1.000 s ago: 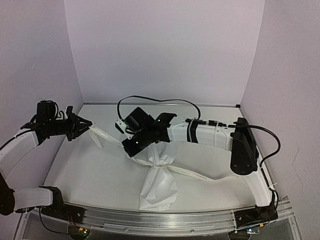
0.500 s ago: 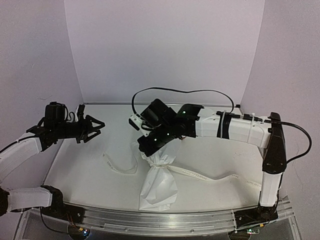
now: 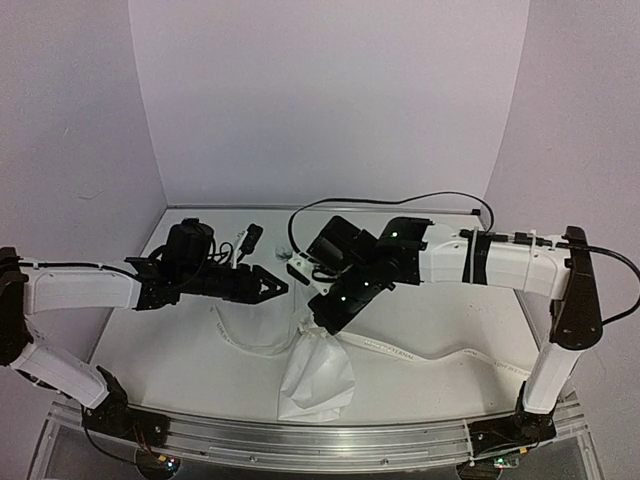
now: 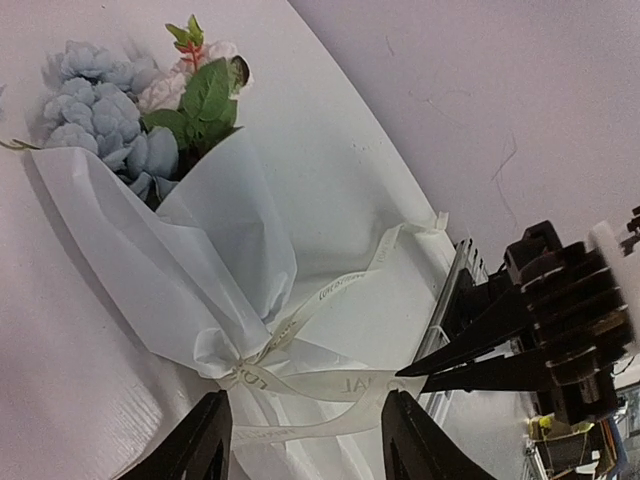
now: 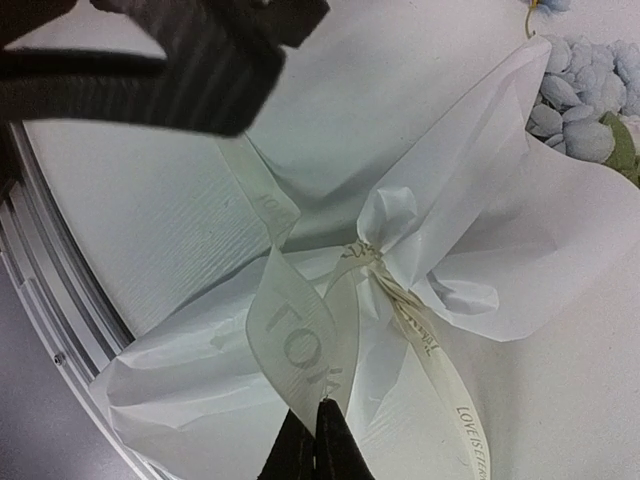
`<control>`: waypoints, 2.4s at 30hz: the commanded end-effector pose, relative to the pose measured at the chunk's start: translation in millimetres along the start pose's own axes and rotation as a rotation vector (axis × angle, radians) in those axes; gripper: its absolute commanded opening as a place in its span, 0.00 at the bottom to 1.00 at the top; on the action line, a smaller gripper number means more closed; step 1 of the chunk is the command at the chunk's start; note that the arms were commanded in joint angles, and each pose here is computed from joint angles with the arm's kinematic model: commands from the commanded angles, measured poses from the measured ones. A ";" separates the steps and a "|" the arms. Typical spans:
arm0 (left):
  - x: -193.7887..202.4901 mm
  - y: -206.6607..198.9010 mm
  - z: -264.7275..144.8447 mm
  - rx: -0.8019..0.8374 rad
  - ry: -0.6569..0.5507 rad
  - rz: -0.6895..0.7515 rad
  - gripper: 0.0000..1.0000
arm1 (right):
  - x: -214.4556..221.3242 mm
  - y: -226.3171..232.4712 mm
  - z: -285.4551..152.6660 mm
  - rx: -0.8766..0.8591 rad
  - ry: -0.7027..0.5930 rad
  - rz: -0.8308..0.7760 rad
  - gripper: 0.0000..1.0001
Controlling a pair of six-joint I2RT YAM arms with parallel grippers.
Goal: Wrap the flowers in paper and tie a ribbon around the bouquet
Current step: Cross the half-tied ribbon over the folded bouquet.
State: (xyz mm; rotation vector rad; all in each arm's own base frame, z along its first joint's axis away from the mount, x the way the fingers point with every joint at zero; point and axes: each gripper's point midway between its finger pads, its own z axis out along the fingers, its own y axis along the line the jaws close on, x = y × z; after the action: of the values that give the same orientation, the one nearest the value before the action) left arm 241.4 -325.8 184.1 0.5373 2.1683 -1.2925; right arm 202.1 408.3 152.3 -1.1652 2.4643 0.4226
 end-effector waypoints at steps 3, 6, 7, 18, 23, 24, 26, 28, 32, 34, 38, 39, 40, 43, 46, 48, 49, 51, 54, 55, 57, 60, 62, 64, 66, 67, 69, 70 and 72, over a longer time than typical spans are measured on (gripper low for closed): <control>-8.4 -35.5 12.1 0.160 -0.039 0.147 0.55 | -1.8 -6.9 -18.2 0.027 -0.046 -0.011 0.00; -0.4 -39.2 17.4 0.185 -0.013 0.155 0.57 | 2.1 -8.6 -15.1 0.034 -0.042 -0.003 0.00; 2.4 -38.8 19.7 0.187 -0.003 0.155 0.57 | 3.5 -10.4 -14.4 0.041 -0.041 0.001 0.00; 36.3 -35.4 52.2 0.178 0.102 0.136 0.48 | 43.3 -28.5 -7.3 0.100 0.003 0.039 0.00; 50.7 -33.6 65.5 0.160 0.146 0.133 0.44 | 54.8 -29.6 -2.5 0.095 0.020 0.068 0.00; 53.1 -33.8 67.7 0.159 0.154 0.134 0.42 | 57.0 -29.9 -1.6 0.095 0.024 0.073 0.00; 55.8 -35.0 70.8 0.153 0.167 0.139 0.39 | 61.0 -31.9 0.0 0.102 0.029 0.079 0.00; 58.0 -35.6 73.8 0.147 0.179 0.143 0.37 | 63.7 -32.2 1.1 0.104 0.033 0.083 0.00; 62.4 -28.3 80.8 0.103 0.198 0.147 0.32 | 67.1 -36.0 3.7 0.121 0.039 0.089 0.00; 63.0 -26.1 83.6 0.091 0.203 0.148 0.29 | 69.3 -40.1 3.6 0.142 0.038 0.090 0.00; 64.4 -24.3 89.7 0.083 0.223 0.156 0.21 | 74.3 -45.2 2.9 0.165 0.033 0.099 0.05; 65.6 -24.2 91.2 0.083 0.231 0.158 0.19 | 74.7 -46.3 2.8 0.170 0.030 0.101 0.06; 66.4 -24.3 92.0 0.083 0.235 0.159 0.17 | 74.3 -47.5 2.0 0.178 0.024 0.105 0.06; 69.2 -22.7 94.4 0.081 0.245 0.158 0.14 | 75.4 -48.3 2.0 0.180 0.024 0.116 0.15; 71.5 -22.0 96.9 0.081 0.254 0.157 0.11 | 76.8 -48.1 0.9 0.176 0.017 0.135 0.21; 73.3 -21.6 98.9 0.080 0.262 0.157 0.10 | 78.0 -50.9 -2.7 0.187 0.003 0.145 0.27; 74.7 -21.7 99.9 0.081 0.268 0.158 0.09 | 78.0 -51.9 -5.2 0.190 -0.007 0.150 0.29; 76.8 -22.3 101.8 0.083 0.277 0.159 0.08 | 78.2 -55.0 -11.4 0.196 -0.027 0.163 0.34; 78.4 -22.6 104.4 0.083 0.283 0.160 0.07 | 80.5 -58.9 -20.2 0.202 -0.049 0.176 0.49; 78.3 -22.8 105.1 0.083 0.283 0.161 0.07 | 81.2 -60.4 -24.4 0.204 -0.060 0.181 0.53; 78.0 -23.9 106.1 0.086 0.285 0.162 0.07 | 84.6 -65.4 -31.2 0.220 -0.078 0.197 0.57; 76.8 -25.6 107.7 0.090 0.286 0.167 0.07 | 98.4 -86.8 -40.1 0.295 -0.090 0.269 0.63; 77.4 -25.9 108.4 0.091 0.291 0.167 0.07 | 119.7 -109.3 -46.8 0.385 -0.065 0.355 0.64; 77.3 -26.5 108.5 0.094 0.291 0.168 0.07 | 143.5 -131.2 -54.6 0.465 -0.049 0.465 0.65; 76.8 -28.0 108.7 0.098 0.291 0.169 0.06 | 168.2 -147.3 -57.6 0.508 -0.042 0.588 0.66; 76.6 -28.8 108.8 0.100 0.291 0.169 0.06 | 180.3 -153.9 -57.0 0.528 -0.041 0.649 0.66; 76.8 -29.0 108.7 0.101 0.293 0.170 0.06 | 200.0 -167.1 -57.8 0.584 -0.048 0.735 0.66; 76.5 -29.5 108.7 0.104 0.292 0.171 0.06 | 208.1 -173.2 -58.5 0.608 -0.054 0.781 0.67; 76.0 -30.1 108.7 0.105 0.291 0.171 0.06 | 219.0 -182.0 -59.5 0.641 -0.072 0.876 0.67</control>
State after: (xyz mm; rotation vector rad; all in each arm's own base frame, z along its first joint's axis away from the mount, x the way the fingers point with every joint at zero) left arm 191.4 -421.1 97.6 0.9430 2.2973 -1.2824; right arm 202.8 160.7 89.5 -0.1425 2.6592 -0.0511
